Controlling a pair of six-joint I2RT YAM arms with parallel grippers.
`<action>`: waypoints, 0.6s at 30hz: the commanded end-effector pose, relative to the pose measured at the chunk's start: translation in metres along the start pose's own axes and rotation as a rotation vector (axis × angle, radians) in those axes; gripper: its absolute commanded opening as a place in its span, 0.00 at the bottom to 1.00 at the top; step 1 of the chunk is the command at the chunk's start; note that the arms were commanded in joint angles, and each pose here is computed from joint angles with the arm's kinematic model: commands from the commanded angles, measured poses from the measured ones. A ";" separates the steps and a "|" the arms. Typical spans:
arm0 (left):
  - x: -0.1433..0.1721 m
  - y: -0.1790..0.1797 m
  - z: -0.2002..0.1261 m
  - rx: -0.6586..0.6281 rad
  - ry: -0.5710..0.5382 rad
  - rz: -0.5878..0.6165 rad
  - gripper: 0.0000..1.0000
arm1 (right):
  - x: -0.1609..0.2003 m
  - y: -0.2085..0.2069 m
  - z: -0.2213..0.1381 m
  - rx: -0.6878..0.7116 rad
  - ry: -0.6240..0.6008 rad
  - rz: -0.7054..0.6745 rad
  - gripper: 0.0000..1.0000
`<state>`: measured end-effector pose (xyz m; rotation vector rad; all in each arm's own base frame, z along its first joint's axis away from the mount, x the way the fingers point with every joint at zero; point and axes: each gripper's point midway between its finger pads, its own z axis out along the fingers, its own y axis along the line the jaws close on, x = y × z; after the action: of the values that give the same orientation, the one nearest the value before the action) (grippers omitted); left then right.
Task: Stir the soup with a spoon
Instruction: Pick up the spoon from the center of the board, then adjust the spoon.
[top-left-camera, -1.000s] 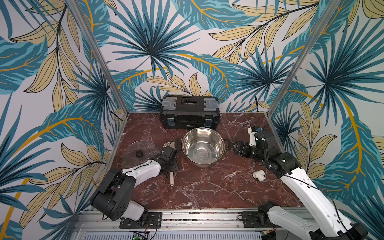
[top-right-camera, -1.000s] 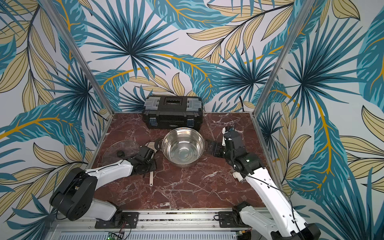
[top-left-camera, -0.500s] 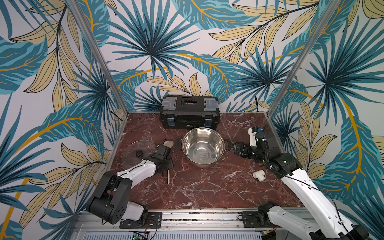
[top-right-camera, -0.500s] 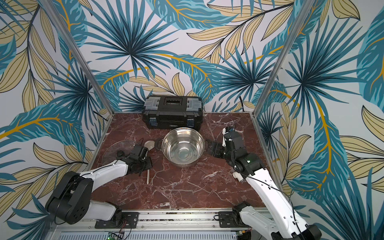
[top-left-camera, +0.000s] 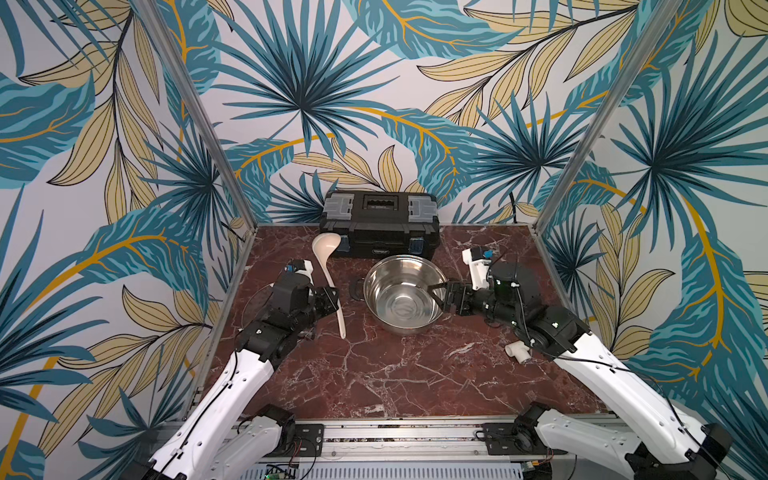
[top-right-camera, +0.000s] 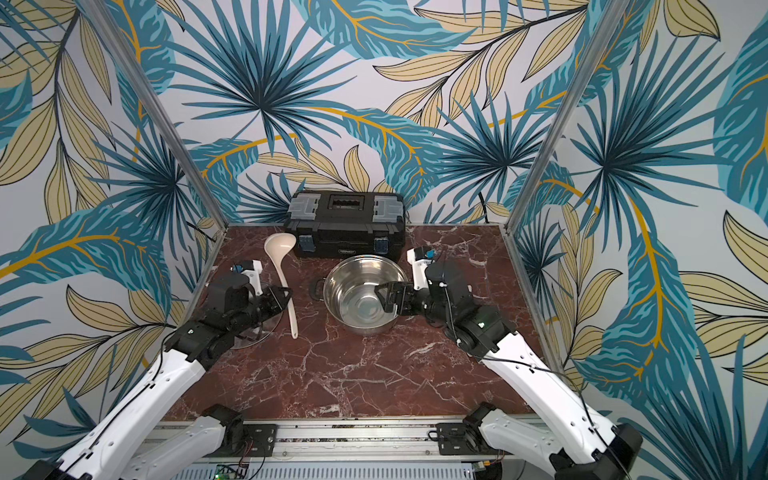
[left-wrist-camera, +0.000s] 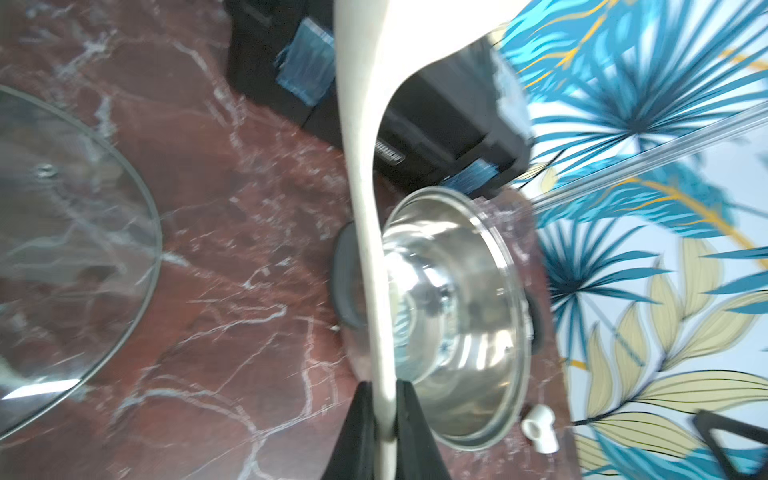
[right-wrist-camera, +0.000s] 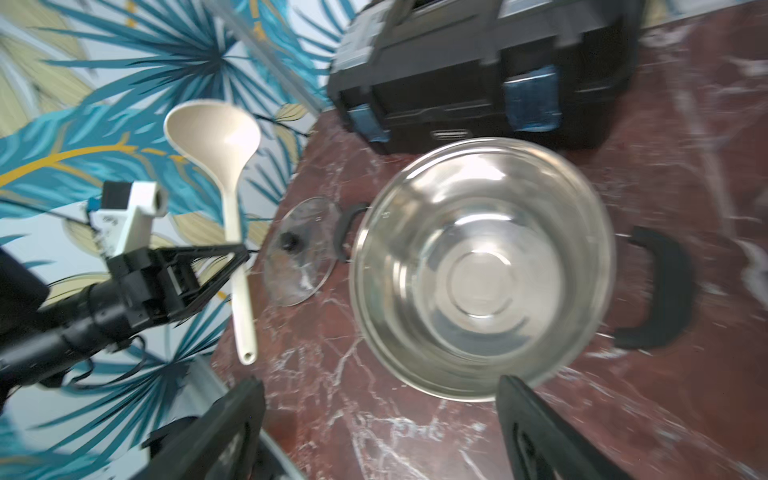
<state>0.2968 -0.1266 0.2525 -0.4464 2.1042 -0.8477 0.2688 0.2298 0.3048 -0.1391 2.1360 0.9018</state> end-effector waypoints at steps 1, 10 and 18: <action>-0.023 -0.046 -0.012 0.208 -0.050 -0.174 0.00 | -0.016 0.067 0.012 -0.253 -0.062 -0.017 0.93; -0.053 -0.073 -0.025 0.460 -0.156 -0.552 0.00 | -0.007 0.131 0.046 -0.480 -0.036 0.048 0.89; -0.058 -0.078 -0.025 0.507 -0.143 -0.666 0.00 | -0.007 0.146 0.061 -0.516 0.013 0.090 0.80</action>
<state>0.3135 -0.1418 0.3354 -0.8896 1.6241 -1.5321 0.2588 0.3689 0.3474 -0.3107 1.9314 1.4248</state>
